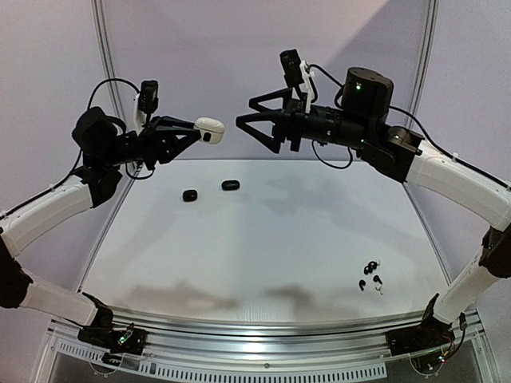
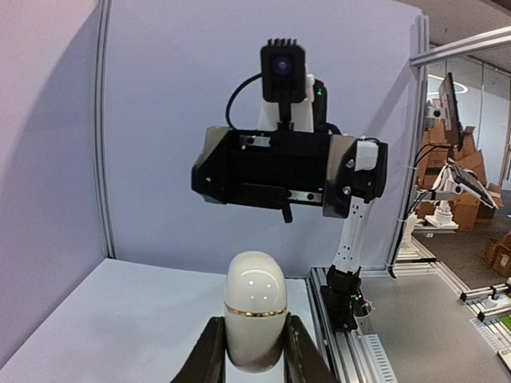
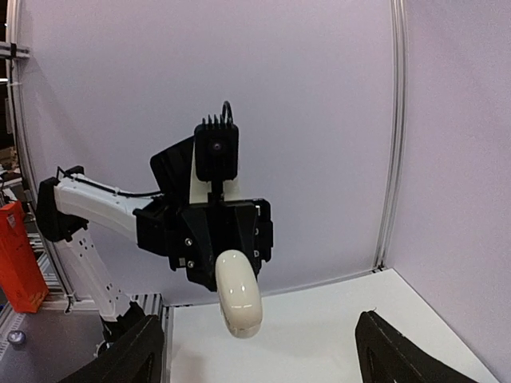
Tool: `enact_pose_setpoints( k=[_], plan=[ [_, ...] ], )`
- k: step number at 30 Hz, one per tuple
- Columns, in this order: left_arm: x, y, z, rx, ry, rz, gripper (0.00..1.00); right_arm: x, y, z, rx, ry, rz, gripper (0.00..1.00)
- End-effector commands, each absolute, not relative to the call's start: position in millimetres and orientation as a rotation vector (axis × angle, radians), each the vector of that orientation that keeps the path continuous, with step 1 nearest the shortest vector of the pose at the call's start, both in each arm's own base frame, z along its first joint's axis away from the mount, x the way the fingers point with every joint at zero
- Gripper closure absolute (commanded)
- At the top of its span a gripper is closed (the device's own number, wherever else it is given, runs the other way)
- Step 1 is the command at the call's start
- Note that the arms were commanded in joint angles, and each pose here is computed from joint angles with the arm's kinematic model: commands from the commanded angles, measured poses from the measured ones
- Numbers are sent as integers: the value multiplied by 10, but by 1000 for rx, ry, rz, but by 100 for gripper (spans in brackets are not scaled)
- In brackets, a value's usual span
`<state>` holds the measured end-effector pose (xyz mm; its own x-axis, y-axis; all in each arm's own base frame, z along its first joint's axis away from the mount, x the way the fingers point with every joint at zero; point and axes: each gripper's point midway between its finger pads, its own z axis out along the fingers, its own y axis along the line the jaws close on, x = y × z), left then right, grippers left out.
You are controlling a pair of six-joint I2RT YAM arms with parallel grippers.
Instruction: Insert the wireless bluetooth earbuds into the charging case
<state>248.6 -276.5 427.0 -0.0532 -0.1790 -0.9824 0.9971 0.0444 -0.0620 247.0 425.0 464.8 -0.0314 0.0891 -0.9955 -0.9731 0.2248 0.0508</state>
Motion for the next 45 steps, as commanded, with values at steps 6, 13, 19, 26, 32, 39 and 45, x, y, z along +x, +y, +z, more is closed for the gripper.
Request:
enact_pose_setpoints(
  k=[6,13,19,26,32,39,45],
  plan=[
    [2256,-2690,4508,1000,994,-1292,100,2488,4694,4686,-1013,1262,1302,24],
    [2272,-2690,4502,993,995,-1290,100,2286,4858,4596,-1129,1198,1353,42],
    [2276,-2692,4494,990,998,-1292,100,2287,4903,4546,-1132,1206,1376,49],
    [2305,-2700,4486,984,1007,-1286,100,2276,4944,4607,-1154,1200,1395,74],
    [2304,-2699,4492,986,1002,-1280,100,2291,4969,4580,-1176,1217,1376,91],
    [2360,-2731,4298,1032,1035,-1225,36,2303,4894,4516,-1202,1275,1299,100],
    [2401,-2756,4027,1135,1078,-1166,25,2410,4721,4352,-1233,1398,1082,100]
  ],
)
